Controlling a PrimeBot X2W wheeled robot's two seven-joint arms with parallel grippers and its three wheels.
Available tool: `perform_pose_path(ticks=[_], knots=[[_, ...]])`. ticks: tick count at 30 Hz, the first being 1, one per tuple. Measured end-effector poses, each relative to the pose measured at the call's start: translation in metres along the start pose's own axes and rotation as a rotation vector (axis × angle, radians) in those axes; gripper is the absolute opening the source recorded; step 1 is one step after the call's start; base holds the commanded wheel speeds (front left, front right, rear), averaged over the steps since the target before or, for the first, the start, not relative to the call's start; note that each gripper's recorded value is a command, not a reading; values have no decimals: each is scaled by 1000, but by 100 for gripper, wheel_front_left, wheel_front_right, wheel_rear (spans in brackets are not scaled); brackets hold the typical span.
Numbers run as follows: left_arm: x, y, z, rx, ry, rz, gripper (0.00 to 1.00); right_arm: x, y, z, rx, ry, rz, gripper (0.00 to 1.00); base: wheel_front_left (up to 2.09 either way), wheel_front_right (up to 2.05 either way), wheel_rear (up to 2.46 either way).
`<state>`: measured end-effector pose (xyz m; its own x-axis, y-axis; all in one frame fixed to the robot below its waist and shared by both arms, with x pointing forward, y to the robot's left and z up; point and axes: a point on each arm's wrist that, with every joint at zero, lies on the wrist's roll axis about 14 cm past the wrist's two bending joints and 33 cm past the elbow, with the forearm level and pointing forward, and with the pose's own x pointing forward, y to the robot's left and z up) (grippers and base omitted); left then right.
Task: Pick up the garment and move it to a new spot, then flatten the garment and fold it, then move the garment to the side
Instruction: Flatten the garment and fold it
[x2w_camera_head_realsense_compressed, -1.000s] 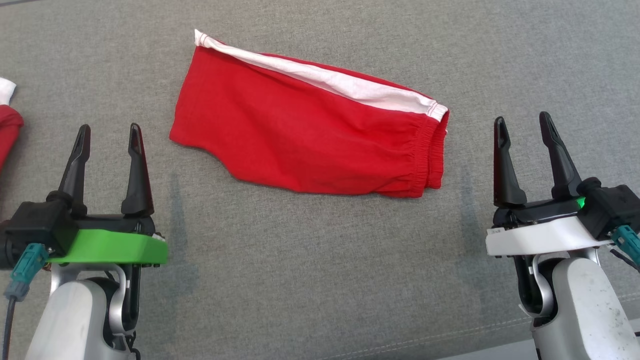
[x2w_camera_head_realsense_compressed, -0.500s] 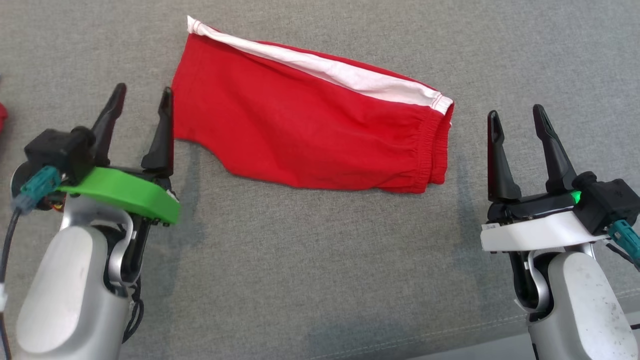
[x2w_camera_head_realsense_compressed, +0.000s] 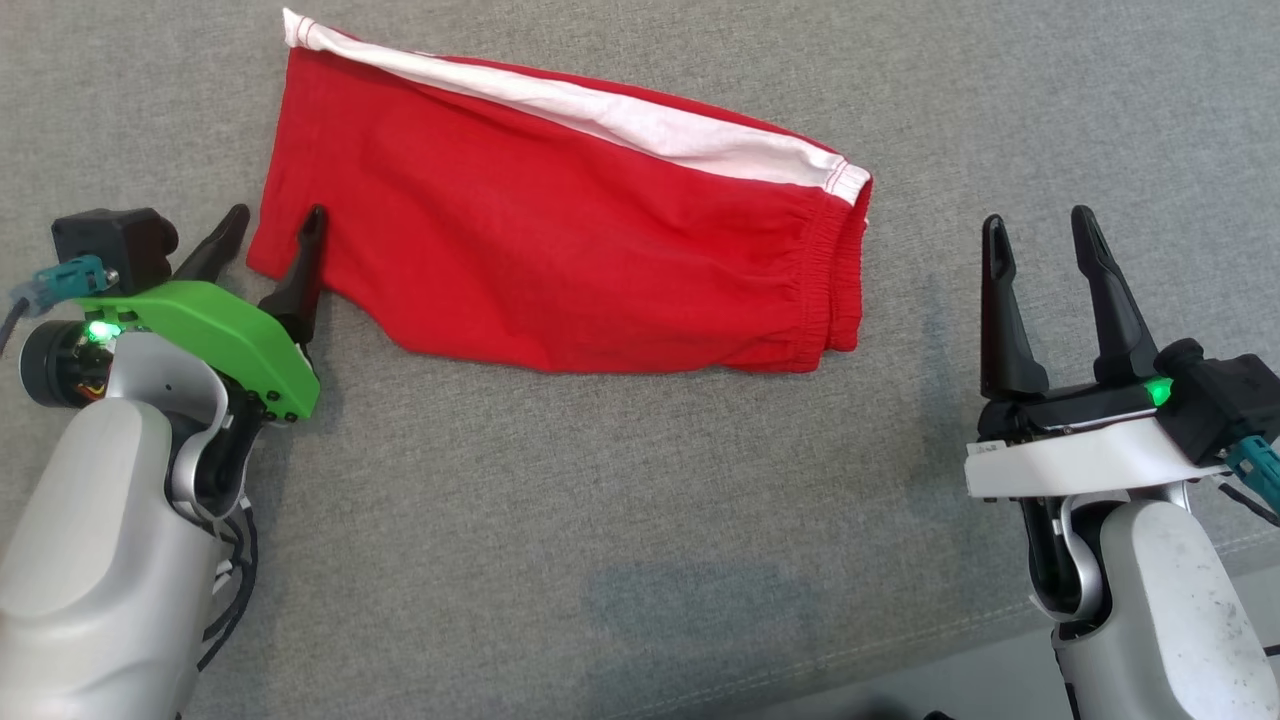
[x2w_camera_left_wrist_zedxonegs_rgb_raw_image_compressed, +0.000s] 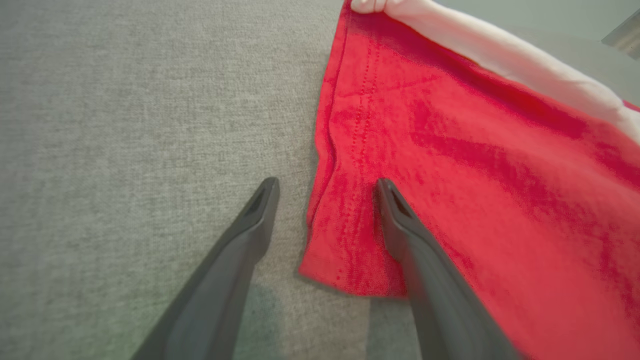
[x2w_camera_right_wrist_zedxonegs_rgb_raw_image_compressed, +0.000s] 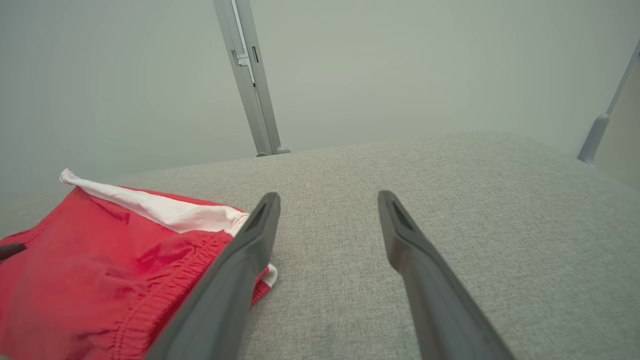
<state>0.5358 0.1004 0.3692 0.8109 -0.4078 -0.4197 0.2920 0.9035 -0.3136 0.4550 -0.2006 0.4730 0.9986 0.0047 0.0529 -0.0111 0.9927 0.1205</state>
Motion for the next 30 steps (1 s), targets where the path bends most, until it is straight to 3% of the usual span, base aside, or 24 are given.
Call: perform_pose_path(ticks=[2, 3, 5, 16, 30], knots=[[4, -1, -2, -20, 14, -7, 100, -1, -2, -1, 2, 3, -5, 100, 0, 0, 0], [5, -1, -2, -30, 15, -9, 74, -1, -2, -1, 8, 3, -7, 100, 0, 0, 0], [7, 0, -5, -43, 28, -8, 0, -1, -3, -1, 13, 3, -9, 100, 0, 0, 0], [-5, -8, -9, -49, -9, -17, 0, -3, -3, 5, 23, -11, -15, 100, 0, 0, 0], [-92, -24, -14, -75, -105, 60, 0, -18, 15, 10, 4, -5, 34, 100, 0, 0, 0]])
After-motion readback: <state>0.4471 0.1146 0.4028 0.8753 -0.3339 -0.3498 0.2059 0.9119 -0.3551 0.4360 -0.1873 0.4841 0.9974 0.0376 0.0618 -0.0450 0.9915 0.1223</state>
